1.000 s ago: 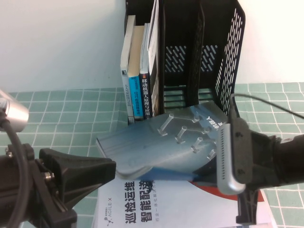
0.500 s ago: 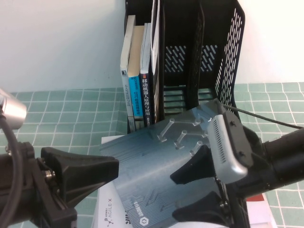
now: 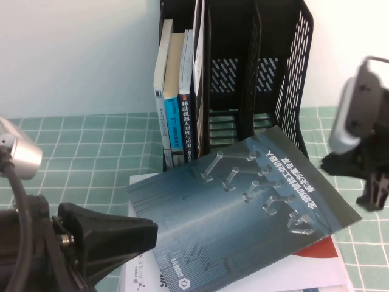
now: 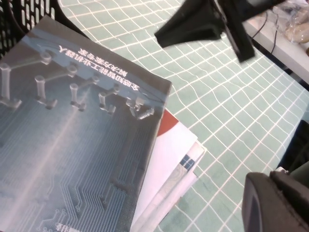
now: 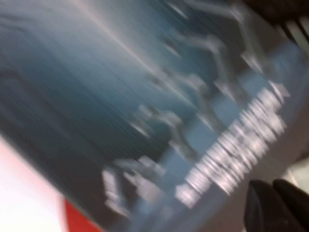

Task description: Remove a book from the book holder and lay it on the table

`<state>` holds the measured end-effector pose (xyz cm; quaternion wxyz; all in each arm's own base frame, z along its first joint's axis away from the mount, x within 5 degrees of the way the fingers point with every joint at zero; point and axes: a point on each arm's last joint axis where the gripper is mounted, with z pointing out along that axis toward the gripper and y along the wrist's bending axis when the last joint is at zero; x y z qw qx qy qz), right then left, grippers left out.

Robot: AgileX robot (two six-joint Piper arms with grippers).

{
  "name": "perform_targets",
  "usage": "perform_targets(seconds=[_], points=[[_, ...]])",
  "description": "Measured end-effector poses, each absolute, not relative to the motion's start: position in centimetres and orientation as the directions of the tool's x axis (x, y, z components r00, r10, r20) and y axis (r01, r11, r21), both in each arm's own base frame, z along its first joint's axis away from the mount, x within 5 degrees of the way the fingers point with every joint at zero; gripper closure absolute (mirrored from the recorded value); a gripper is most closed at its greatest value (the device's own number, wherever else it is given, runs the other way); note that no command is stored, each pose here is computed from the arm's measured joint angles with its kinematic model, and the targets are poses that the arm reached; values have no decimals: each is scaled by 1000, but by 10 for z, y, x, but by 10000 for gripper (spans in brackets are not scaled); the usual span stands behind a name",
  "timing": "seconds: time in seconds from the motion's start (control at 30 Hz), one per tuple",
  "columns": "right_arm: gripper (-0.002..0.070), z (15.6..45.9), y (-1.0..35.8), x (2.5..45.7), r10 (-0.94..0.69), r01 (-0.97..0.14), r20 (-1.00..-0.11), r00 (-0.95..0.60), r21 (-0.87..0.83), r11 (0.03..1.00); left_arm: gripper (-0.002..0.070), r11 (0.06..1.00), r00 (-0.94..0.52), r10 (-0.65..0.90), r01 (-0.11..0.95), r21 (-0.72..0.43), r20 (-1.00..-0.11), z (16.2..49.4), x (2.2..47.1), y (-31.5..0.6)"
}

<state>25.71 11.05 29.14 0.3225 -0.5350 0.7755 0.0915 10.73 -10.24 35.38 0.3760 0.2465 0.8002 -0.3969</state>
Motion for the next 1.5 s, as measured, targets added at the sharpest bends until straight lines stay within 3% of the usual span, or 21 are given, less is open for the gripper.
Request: perform_targets(seconds=[0.13, 0.23, 0.43, 0.77, 1.07, 1.27, 1.4, 1.5], points=[[669, 270, 85, 283, -728, -819, -574, -375, -162, 550, 677, 558, -600, 105, 696, -452, -793, 353, 106, -103], [672, 251, 80, 298, -702, -791, -562, -438, -130, 598, 678, 555, -610, 105, 691, -462, -785, 353, 106, -103], [673, 216, 83, 310, -687, -785, -504, -524, -25, 618, 678, 544, -622, 123, 694, -472, -773, 352, 103, -103], [673, 210, 87, 290, -650, -743, -368, -664, 234, 627, 678, 549, -623, 143, 696, -462, -769, 350, 103, -103], [673, 247, 82, 263, -647, -731, -343, -681, 256, 633, 678, 549, -622, 146, 698, -460, -769, 350, 103, -103], [673, 305, 75, 229, -654, -784, -507, -561, 72, 616, 678, 575, -570, 124, 708, -409, -812, 353, 108, -101], [673, 343, 62, 199, -654, -752, -594, -469, -120, 648, 678, 676, -462, 34, 664, -320, -886, 360, 123, -95], [673, 361, 53, 178, -638, -700, -619, -459, -191, 688, 678, 772, -334, 48, 610, -178, -941, 364, 135, -85]])
